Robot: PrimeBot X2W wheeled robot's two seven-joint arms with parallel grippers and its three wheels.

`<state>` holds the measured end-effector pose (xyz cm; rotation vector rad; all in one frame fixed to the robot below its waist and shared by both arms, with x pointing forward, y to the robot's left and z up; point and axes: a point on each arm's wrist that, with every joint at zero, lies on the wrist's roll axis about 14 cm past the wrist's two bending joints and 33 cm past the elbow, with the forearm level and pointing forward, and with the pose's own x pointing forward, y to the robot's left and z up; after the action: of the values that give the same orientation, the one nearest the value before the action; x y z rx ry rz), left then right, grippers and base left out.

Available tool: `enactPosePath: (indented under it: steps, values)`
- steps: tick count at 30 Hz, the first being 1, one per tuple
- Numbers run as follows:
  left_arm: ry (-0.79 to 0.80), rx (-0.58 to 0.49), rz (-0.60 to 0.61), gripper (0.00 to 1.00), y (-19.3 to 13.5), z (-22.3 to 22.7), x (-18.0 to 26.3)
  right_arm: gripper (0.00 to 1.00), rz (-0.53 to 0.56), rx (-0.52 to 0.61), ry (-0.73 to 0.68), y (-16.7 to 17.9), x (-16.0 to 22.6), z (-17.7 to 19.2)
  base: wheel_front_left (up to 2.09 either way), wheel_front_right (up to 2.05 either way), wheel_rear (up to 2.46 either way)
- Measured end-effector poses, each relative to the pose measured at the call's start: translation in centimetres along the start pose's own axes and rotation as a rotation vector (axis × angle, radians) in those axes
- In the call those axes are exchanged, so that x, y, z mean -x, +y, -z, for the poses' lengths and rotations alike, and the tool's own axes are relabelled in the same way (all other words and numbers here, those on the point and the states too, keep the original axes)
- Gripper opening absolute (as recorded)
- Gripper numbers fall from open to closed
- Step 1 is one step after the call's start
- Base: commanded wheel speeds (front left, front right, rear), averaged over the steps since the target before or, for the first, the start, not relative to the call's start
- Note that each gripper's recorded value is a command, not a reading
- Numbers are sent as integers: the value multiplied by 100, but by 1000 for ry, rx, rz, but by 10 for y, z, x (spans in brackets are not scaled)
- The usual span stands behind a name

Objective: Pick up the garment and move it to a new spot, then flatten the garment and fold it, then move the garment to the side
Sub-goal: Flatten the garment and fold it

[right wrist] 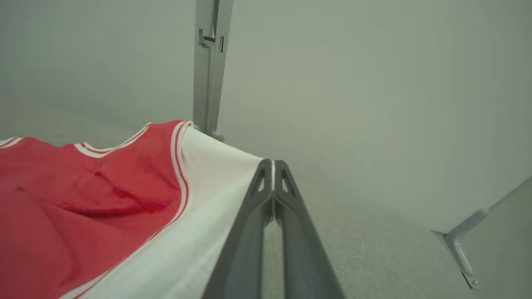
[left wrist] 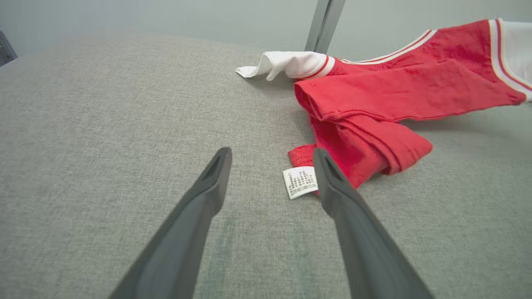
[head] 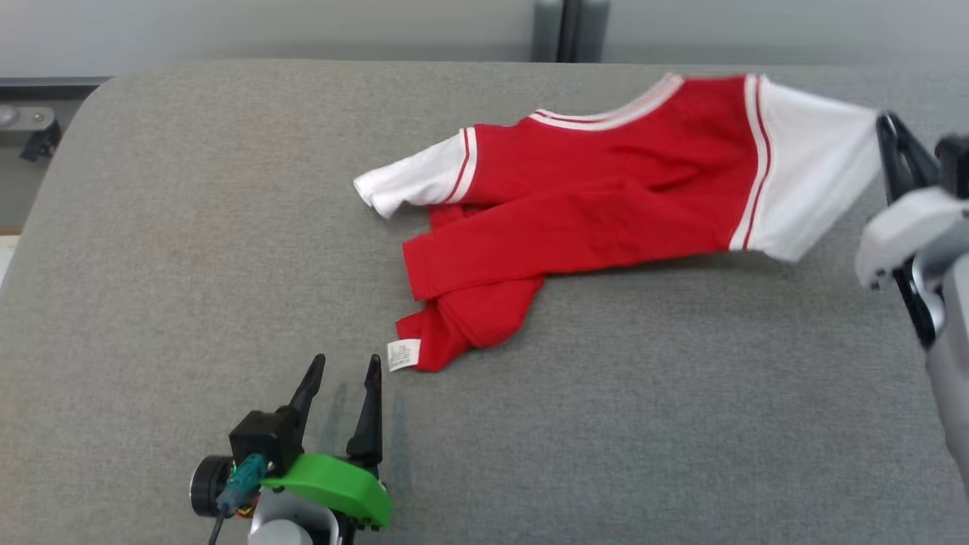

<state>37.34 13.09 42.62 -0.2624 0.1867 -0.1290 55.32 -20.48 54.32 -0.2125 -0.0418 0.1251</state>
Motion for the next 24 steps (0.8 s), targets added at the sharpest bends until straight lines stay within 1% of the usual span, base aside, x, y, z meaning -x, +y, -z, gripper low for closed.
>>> enactPosePath:
  steps: [3, 4, 5, 6, 9, 12, 17, 24]
  values:
    - [3, -9, 47, 100, -12, 0, -10, 0, 72, -35, 112, -20, 39, 51, 0, 0, 0]
    - [5, -11, 61, 100, -16, 1, -13, 13, 94, -50, 134, -24, 49, 61, 0, 0, 0]
    - [8, -13, 76, 100, -21, 2, -16, 55, 109, -65, 158, -25, 60, 72, 0, 0, 0]
    - [12, -13, 91, 100, -25, 3, -19, 100, 117, -73, 184, -24, 71, 83, 0, 0, 0]
    - [22, -11, 126, 100, -35, 6, -28, 100, 140, -92, 217, -22, 93, 100, 0, 0, 0]
    - [19, -7, 152, 100, -43, 4, -39, 100, 173, -112, 197, -25, 100, 99, 0, 0, 0]
    - [20, 14, 154, 100, -45, 4, -58, 100, 178, -136, 189, -13, 103, 103, 0, 0, 0]
    - [77, 73, 127, 100, -37, 22, -78, 100, 176, -161, 205, -1, 101, 113, 0, 0, 0]
